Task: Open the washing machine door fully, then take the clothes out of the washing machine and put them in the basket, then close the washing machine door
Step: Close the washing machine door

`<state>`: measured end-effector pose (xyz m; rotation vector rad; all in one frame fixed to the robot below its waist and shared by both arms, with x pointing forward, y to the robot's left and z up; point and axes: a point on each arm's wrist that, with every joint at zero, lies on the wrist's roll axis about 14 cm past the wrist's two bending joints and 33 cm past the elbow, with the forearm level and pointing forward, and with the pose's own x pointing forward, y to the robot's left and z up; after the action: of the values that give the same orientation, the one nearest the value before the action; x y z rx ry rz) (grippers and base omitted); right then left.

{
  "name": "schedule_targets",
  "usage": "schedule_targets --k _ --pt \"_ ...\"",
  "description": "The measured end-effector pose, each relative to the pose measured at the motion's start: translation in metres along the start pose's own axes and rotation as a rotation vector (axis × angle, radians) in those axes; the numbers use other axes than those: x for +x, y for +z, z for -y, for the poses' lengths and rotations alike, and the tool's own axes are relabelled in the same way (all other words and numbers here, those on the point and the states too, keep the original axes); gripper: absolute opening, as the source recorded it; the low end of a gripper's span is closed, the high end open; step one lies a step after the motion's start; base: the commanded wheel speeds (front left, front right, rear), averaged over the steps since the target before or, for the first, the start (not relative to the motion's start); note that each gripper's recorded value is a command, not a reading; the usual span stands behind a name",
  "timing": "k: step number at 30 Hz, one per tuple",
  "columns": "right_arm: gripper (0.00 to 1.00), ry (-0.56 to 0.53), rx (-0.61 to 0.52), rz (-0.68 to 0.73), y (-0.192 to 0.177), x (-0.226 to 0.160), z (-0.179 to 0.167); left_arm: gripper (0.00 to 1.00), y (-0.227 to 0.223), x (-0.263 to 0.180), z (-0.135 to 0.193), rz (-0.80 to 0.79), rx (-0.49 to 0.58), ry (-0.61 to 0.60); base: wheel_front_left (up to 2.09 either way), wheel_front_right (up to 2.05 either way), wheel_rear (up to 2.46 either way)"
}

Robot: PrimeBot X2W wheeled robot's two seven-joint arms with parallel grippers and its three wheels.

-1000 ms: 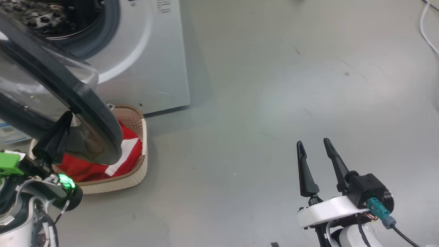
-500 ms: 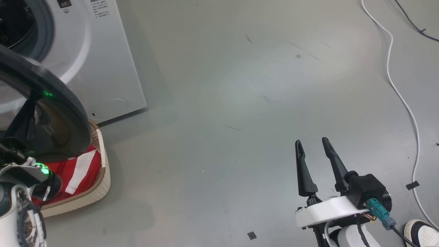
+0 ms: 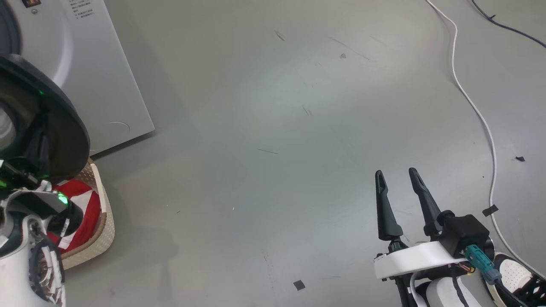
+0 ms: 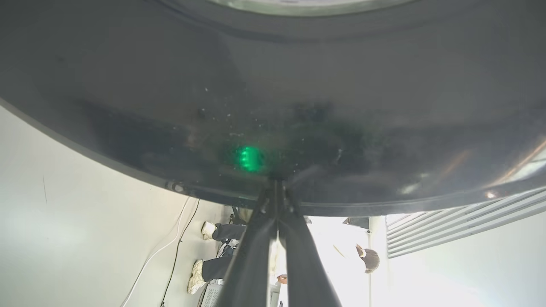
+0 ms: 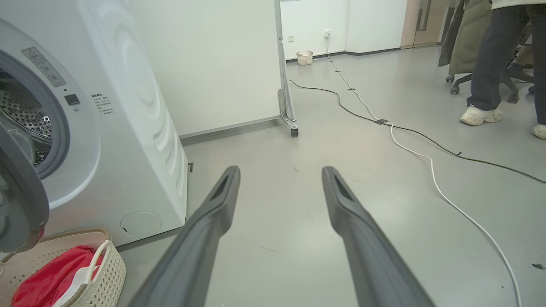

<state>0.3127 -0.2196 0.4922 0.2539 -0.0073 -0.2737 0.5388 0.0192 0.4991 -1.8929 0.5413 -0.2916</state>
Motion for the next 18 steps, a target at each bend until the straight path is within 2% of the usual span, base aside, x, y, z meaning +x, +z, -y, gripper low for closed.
schedule_targets --k 10,18 --pt "1.00 0.033 0.010 0.018 0.004 0.007 -0.008 0.00 -0.020 -0.012 -0.007 -0.083 0.049 0.034 0.00 0.00 0.00" --pt "1.00 0.103 0.014 0.031 0.006 0.015 -0.025 0.00 -0.043 -0.043 -0.028 -0.192 0.281 0.093 0.00 0.00 0.00"
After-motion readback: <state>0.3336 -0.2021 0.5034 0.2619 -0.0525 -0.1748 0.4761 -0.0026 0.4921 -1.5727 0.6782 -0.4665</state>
